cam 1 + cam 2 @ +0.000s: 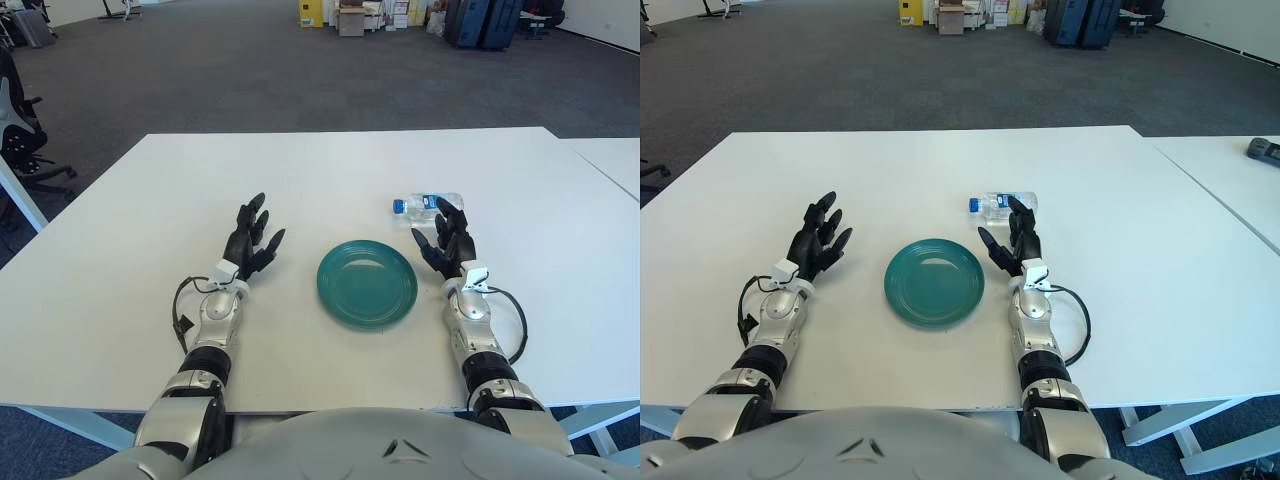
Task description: Put the bottle into the plate.
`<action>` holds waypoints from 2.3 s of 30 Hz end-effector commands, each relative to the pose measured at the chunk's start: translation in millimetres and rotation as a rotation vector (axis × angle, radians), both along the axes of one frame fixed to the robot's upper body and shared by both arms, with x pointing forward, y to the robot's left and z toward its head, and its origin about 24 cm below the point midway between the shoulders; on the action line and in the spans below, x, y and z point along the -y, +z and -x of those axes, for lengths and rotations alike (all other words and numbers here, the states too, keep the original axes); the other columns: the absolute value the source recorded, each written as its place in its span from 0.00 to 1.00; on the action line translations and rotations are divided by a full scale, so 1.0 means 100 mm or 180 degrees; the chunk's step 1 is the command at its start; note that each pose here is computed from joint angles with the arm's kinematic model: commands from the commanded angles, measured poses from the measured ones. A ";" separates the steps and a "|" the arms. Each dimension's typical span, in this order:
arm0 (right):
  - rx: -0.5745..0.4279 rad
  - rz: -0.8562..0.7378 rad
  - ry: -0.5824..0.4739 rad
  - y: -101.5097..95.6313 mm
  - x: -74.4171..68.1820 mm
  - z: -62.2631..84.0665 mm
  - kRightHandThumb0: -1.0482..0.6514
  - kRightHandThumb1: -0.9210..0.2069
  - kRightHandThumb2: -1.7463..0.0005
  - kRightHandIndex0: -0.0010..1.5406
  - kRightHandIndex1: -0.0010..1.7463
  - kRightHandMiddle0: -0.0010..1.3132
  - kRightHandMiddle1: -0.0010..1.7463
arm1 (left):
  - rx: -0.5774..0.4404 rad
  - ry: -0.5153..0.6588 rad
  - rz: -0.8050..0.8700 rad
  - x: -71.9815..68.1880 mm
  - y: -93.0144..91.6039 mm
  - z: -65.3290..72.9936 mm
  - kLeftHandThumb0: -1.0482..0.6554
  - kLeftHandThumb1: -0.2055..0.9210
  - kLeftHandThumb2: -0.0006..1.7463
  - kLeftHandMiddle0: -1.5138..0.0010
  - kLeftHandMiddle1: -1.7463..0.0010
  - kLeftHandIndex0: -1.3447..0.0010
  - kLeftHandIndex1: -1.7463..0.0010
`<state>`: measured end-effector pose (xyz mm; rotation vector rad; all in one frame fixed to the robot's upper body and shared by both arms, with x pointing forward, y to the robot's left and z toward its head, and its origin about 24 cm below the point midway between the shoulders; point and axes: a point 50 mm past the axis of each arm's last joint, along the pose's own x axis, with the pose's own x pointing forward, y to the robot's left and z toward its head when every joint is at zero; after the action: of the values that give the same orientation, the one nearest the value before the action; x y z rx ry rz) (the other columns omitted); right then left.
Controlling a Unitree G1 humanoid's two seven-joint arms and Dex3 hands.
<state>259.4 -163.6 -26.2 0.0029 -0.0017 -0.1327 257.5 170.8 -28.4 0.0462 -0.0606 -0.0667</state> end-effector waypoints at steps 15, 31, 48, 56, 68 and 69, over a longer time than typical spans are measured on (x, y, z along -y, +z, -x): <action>-0.0305 -0.0112 0.0005 -0.19 0.00 0.17 0.19 0.11 0.89 0.13 0.01 0.00 0.36 | -0.1068 0.0186 -0.0073 -0.02 -0.29 0.09 0.18 1.00 0.25 0.73 0.94 1.00 0.58; -0.0292 -0.0156 0.0006 -0.16 0.02 0.17 0.22 0.20 0.82 0.14 0.01 0.00 0.35 | -0.1083 0.0198 -0.0072 -0.01 -0.28 0.08 0.19 1.00 0.24 0.72 0.94 1.00 0.57; 0.0989 0.1262 0.0005 0.92 0.36 -0.52 0.28 0.27 0.64 0.28 0.04 0.00 0.45 | -0.1067 0.0179 -0.0004 0.02 -0.29 0.05 0.18 1.00 0.27 0.73 0.94 1.00 0.57; 0.1009 0.2372 0.0258 1.09 0.28 -0.87 0.15 0.03 0.84 0.28 0.03 0.00 0.43 | -0.1006 0.0134 0.0024 0.07 -0.28 0.07 0.17 1.00 0.27 0.74 0.95 1.00 0.57; 0.1054 0.2955 0.0493 1.06 0.16 -0.96 0.17 0.01 0.89 0.30 0.03 0.00 0.46 | -0.0949 0.0091 0.0018 0.10 -0.27 0.11 0.16 1.00 0.30 0.74 0.95 1.00 0.56; 0.1014 0.3030 0.0511 1.04 0.14 -0.97 0.17 0.01 0.89 0.30 0.03 0.00 0.46 | -0.0946 0.0091 0.0017 0.10 -0.27 0.11 0.16 1.00 0.31 0.74 0.95 1.00 0.56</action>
<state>352.7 -176.7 77.5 -0.8724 -0.3925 0.0447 261.4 160.7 -36.2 0.0334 0.1318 -0.0380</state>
